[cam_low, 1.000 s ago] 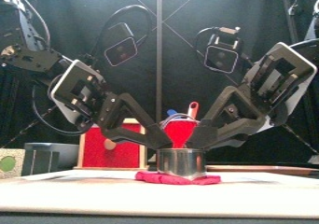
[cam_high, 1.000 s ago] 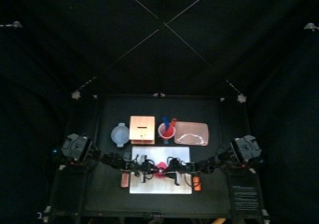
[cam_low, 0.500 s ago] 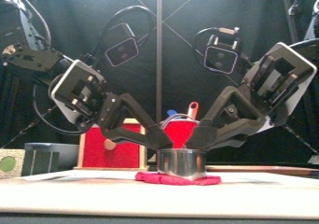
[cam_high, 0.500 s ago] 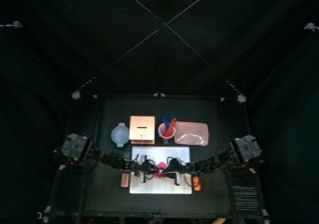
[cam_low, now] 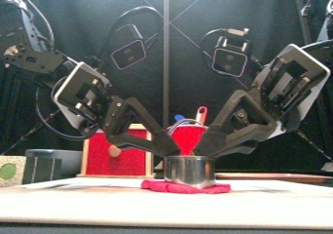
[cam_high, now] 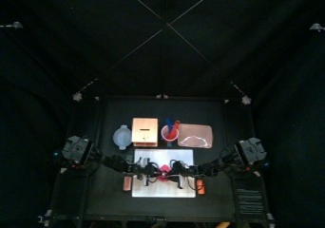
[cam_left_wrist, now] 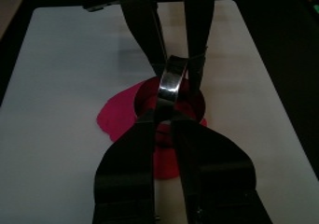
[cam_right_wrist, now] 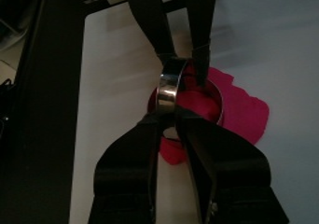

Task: Get the cutter from the drawer then cut the dough then place the extra dough in the bowl
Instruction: Cut the dough

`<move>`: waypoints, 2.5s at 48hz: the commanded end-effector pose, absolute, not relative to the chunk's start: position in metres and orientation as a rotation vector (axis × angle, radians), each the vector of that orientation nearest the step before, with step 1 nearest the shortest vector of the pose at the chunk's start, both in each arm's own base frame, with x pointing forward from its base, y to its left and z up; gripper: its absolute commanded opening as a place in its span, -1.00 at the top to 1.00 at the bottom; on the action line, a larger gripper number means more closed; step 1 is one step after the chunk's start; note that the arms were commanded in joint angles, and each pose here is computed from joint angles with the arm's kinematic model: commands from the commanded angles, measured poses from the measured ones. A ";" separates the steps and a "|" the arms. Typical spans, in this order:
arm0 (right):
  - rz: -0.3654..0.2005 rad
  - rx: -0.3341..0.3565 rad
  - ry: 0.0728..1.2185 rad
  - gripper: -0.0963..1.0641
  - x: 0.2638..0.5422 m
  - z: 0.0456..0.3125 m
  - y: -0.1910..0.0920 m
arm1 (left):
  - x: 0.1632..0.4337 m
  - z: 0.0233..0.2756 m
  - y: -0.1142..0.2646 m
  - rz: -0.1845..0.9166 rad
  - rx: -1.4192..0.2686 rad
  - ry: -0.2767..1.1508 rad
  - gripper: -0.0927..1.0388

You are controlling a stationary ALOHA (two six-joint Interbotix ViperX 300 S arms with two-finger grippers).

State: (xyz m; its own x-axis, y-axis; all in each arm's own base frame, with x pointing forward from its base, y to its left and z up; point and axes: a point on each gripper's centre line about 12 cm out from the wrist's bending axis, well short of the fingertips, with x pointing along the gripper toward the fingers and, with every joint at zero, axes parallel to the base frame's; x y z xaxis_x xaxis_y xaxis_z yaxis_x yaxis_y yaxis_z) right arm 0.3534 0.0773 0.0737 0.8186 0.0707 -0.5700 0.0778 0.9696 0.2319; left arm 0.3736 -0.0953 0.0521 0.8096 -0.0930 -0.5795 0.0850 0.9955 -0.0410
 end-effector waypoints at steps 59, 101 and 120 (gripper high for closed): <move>-0.022 0.258 0.667 -0.19 0.358 0.093 0.058 | 0.359 0.045 -0.104 -0.136 0.010 0.696 -0.14; 0.051 0.216 0.656 -0.67 0.386 0.138 0.066 | 0.386 0.117 -0.072 -0.113 0.148 0.497 -0.46; 0.049 0.207 0.657 -0.67 0.388 0.137 0.063 | 0.394 0.129 -0.072 -0.119 0.193 0.452 -0.45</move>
